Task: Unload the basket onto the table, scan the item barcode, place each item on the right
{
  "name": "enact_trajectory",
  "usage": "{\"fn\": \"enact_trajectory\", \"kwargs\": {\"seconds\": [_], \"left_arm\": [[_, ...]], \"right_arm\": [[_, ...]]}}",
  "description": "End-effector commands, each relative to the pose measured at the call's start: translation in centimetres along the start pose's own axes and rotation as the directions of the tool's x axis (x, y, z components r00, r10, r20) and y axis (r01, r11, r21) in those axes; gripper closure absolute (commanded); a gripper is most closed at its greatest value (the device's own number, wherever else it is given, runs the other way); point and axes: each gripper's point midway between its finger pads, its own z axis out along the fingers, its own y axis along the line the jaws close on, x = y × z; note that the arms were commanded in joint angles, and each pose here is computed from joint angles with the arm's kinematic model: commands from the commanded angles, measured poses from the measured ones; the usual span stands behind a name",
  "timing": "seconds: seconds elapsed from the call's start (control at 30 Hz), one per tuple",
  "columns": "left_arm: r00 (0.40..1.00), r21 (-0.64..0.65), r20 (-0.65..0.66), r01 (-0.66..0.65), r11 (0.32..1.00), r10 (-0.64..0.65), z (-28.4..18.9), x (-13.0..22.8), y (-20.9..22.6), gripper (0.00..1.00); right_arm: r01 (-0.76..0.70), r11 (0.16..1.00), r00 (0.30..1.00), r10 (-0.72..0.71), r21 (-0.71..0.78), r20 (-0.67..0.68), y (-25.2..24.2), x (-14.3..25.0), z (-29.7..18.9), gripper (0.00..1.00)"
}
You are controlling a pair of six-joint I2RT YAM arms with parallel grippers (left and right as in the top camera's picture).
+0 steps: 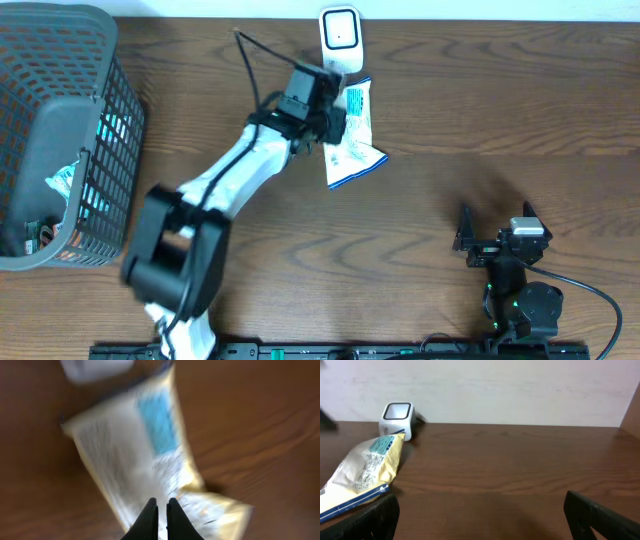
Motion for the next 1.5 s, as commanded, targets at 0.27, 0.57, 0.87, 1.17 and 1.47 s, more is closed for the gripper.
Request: {"fn": "enact_trajectory", "kwargs": {"seconds": [0.27, 0.57, 0.87, 1.17, 1.47], "left_arm": [[0.999, -0.037, -0.031, -0.008, 0.999, 0.007, 1.9, 1.1, 1.0, 0.92], [0.986, -0.054, -0.169, -0.001, 0.999, -0.008, 7.3, 6.7, 2.4, 0.92], [0.992, -0.026, -0.092, -0.089, 0.996, 0.086, 4.8, 3.4, 0.8, 0.92], [0.994, -0.011, 0.017, -0.106, 0.994, 0.107, -1.2, -0.9, -1.4, 0.92], [0.986, -0.029, -0.165, -0.026, 0.999, 0.021, 1.2, 5.0, -0.6, 0.92]], "right_arm": [[0.013, 1.0, 1.0, -0.013, -0.008, 0.0, 0.2, 0.1, 0.0, 0.01], [0.012, 1.0, 1.0, -0.012, -0.008, 0.0, 0.2, 0.1, 0.0, 0.01], [0.012, 1.0, 1.0, -0.012, -0.008, 0.0, 0.2, 0.1, 0.0, 0.01], [0.012, 1.0, 1.0, -0.012, -0.008, 0.0, 0.2, 0.1, 0.0, 0.01], [0.012, 1.0, 1.0, -0.012, -0.008, 0.001, 0.2, 0.1, 0.0, 0.01]]}}
